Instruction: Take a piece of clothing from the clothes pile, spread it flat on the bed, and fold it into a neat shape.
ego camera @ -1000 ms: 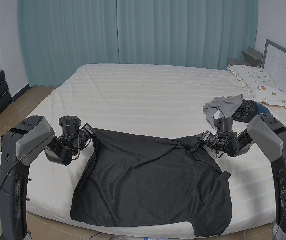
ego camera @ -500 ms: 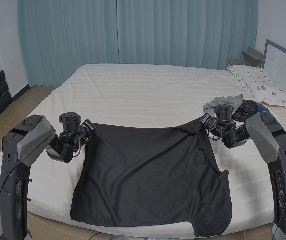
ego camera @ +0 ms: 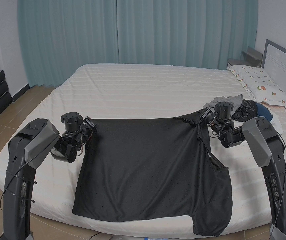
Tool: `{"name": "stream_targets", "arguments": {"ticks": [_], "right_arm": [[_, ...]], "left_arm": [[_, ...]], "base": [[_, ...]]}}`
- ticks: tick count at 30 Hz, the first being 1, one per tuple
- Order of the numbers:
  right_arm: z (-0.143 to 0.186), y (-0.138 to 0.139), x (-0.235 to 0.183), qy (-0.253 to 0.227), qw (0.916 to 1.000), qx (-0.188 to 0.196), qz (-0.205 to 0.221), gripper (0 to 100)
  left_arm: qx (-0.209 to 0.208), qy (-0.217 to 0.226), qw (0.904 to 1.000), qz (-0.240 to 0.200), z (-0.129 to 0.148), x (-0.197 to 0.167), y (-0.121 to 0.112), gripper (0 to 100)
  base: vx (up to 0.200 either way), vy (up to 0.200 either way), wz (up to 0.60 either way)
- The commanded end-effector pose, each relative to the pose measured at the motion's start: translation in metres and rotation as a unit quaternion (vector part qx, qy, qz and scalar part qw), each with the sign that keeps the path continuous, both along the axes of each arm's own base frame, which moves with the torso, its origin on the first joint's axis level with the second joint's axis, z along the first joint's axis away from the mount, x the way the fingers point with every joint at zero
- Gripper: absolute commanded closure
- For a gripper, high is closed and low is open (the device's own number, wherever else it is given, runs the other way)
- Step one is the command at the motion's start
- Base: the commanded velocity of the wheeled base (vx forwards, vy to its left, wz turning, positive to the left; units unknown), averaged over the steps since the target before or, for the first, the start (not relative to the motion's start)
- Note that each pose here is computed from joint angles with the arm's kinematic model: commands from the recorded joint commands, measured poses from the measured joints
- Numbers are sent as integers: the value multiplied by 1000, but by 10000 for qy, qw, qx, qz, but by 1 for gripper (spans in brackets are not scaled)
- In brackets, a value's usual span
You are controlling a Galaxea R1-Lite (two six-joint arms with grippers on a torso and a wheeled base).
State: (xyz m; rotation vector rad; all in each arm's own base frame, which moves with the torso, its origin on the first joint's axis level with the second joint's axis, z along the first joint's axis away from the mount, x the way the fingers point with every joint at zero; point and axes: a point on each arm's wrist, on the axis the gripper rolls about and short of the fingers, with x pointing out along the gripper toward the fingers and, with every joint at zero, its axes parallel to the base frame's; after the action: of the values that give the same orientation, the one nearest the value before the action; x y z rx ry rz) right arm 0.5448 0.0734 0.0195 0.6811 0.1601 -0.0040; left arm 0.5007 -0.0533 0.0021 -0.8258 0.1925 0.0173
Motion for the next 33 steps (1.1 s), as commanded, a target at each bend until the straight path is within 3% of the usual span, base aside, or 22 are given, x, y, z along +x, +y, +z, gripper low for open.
{"name": "stream_targets", "arguments": {"ticks": [1, 5, 6, 13, 17, 21, 23, 26, 33], "right_arm": [[-21, 0, 1, 183, 9998, -63, 8, 100], [-35, -1, 0, 326, 9994, -120, 1, 100], [-38, -1, 0, 370, 9992, -149, 5, 0], [-37, -11, -6, 490, 9985, -236, -63, 0], [-24, -20, -15, 547, 9966, -618, -28, 0], [-11, -16, -30, 590, 9951, -761, 199, 0], [-11, -13, -37, 705, 9928, -912, 325, 0], [-25, -6, -51, 1017, 9776, -1725, 647, 0], [-29, 11, -55, 1022, 9722, -1925, 860, 0]], "left_arm": [[10, 98, 10000, -8, -17, 4, -1, 100], [22, 236, 9997, -23, -21, 5, -1, 100], [27, 297, 9996, -30, -22, 5, -1, 0], [130, 383, 9992, 49, -37, 13, 5, 0], [130, 384, 9991, 111, -36, 13, 8, 0], [37, 426, 9989, 216, -32, 9, 15, 0], [-29, 436, 9987, 262, -28, 6, 18, 0], [-97, 531, 9980, 331, -22, -3, 29, 0], [-149, 600, 9974, 377, -24, -5, 31, 0]], "base": [[0, 0, 0], [0, 0, 0], [0, 0, 0], [0, 0, 0], [0, 0, 0], [0, 0, 0], [0, 0, 0], [0, 0, 0], [0, 0, 0]]}}
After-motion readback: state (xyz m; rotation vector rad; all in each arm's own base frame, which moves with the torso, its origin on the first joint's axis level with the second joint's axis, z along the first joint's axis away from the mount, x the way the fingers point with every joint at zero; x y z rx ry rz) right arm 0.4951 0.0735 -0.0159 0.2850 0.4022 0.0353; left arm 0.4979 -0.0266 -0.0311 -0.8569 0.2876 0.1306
